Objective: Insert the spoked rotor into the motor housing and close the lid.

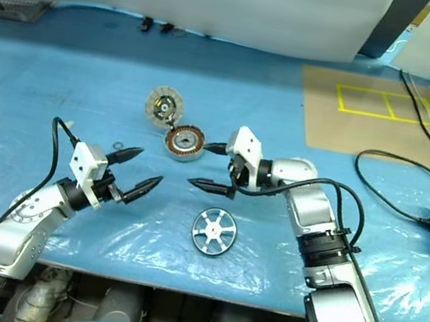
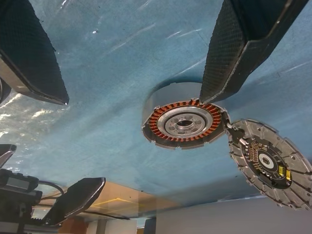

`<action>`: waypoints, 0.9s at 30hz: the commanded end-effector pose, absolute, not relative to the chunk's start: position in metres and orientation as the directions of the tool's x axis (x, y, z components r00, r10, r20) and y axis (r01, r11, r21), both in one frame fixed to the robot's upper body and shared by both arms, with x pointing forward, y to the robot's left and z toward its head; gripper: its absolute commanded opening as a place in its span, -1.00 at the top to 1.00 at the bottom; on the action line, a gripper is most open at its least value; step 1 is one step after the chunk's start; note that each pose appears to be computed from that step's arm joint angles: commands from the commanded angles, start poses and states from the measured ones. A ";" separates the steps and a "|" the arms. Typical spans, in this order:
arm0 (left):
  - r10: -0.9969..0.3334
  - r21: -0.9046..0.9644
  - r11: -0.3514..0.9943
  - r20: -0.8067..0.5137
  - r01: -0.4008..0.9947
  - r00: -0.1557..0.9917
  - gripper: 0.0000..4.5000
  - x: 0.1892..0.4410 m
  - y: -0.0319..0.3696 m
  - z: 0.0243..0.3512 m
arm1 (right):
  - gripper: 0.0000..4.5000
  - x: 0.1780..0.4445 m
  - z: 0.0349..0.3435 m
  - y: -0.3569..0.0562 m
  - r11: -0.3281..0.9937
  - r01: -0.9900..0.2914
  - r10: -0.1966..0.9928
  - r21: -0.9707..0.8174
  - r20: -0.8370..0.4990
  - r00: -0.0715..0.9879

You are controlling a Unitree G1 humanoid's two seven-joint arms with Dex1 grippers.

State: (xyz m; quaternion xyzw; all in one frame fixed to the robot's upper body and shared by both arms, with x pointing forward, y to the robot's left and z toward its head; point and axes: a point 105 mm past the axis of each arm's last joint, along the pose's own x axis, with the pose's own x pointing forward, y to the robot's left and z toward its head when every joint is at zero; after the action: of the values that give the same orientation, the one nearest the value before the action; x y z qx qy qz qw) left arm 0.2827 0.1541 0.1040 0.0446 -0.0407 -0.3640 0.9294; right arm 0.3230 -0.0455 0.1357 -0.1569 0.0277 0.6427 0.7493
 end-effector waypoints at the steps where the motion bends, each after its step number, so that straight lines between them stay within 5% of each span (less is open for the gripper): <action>1: -0.682 0.135 0.730 0.085 0.670 0.726 -1.00 0.281 0.154 0.117 | -0.98 0.321 0.148 -0.039 0.096 -0.968 0.963 -0.232 -0.223 0.149; 16: -0.693 0.135 0.719 0.072 0.681 0.717 -1.00 0.279 0.153 0.115 | -0.98 0.320 0.150 -0.033 0.084 -0.969 0.965 -0.231 -0.224 0.137; 27: -0.657 0.147 0.749 0.034 0.646 0.753 -1.00 0.272 0.149 0.099 | -0.98 0.339 0.149 -0.007 0.070 -0.963 0.923 -0.259 -0.349 0.161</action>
State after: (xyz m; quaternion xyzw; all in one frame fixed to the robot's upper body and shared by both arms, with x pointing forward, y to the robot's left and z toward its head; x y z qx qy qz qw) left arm 0.2753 0.1520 0.0891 0.0501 -0.0189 -0.3513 0.9347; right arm 0.3336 -0.0145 0.1393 -0.1968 0.0484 0.6523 0.7304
